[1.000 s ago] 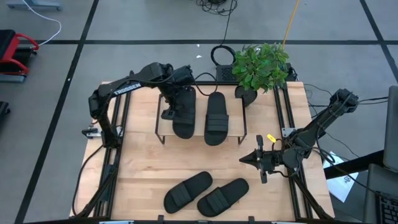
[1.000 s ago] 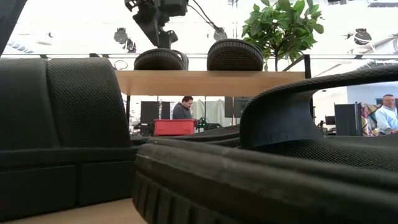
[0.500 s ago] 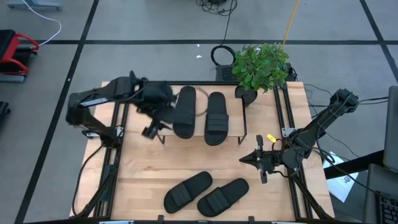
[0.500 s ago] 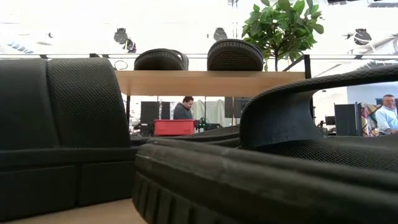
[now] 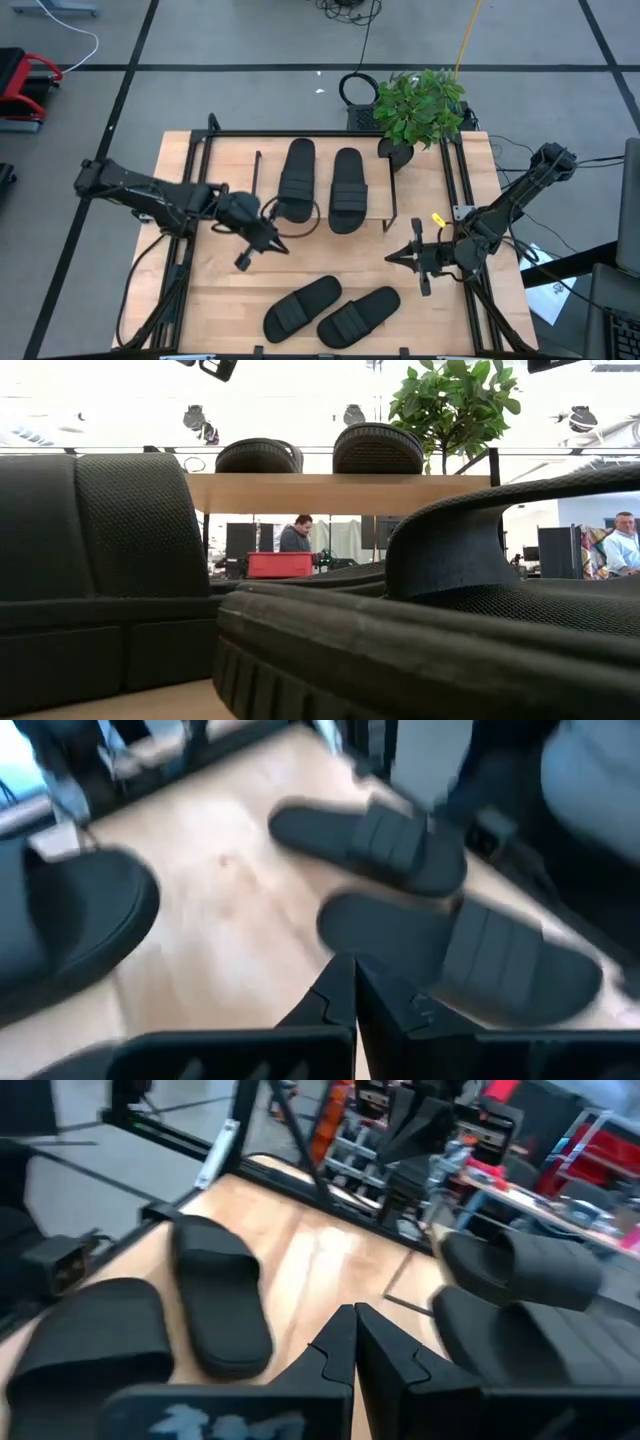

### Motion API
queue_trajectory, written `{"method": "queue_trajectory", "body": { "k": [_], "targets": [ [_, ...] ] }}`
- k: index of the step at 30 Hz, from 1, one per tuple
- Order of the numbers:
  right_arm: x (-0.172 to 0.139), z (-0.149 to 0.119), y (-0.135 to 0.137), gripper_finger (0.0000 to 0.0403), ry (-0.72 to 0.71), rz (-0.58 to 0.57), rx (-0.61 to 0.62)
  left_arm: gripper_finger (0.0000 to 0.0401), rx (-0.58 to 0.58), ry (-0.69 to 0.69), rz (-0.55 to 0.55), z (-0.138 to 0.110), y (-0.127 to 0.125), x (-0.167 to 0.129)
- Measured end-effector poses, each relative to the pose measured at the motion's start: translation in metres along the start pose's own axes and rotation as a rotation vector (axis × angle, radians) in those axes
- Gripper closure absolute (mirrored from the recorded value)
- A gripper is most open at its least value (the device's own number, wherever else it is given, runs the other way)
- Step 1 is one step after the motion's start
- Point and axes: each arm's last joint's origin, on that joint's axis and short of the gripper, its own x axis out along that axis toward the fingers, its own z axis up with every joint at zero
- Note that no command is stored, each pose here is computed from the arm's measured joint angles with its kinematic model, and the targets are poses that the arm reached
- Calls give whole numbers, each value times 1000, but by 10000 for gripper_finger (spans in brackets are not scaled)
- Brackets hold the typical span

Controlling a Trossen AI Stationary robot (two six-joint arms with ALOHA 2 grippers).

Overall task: Pick and place slides into the shelf
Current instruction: Put the black slide under the shelf

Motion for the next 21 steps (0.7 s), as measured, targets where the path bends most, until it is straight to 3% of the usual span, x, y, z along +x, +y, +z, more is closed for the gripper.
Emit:
{"method": "queue_trajectory", "body": {
  "k": [6,12,18,21],
  "targets": [
    [0,0,2,403,-13,76,16,400,64,-217,-33,-3,-28,19],
    [9,-2,-3,403,-12,204,109,399,25,-204,-59,-1,-42,21],
    [23,-10,-9,403,37,165,128,400,203,-260,-166,7,-73,26],
    [29,-10,-12,403,22,189,145,399,242,-306,-168,10,-75,38]
  ]
}}
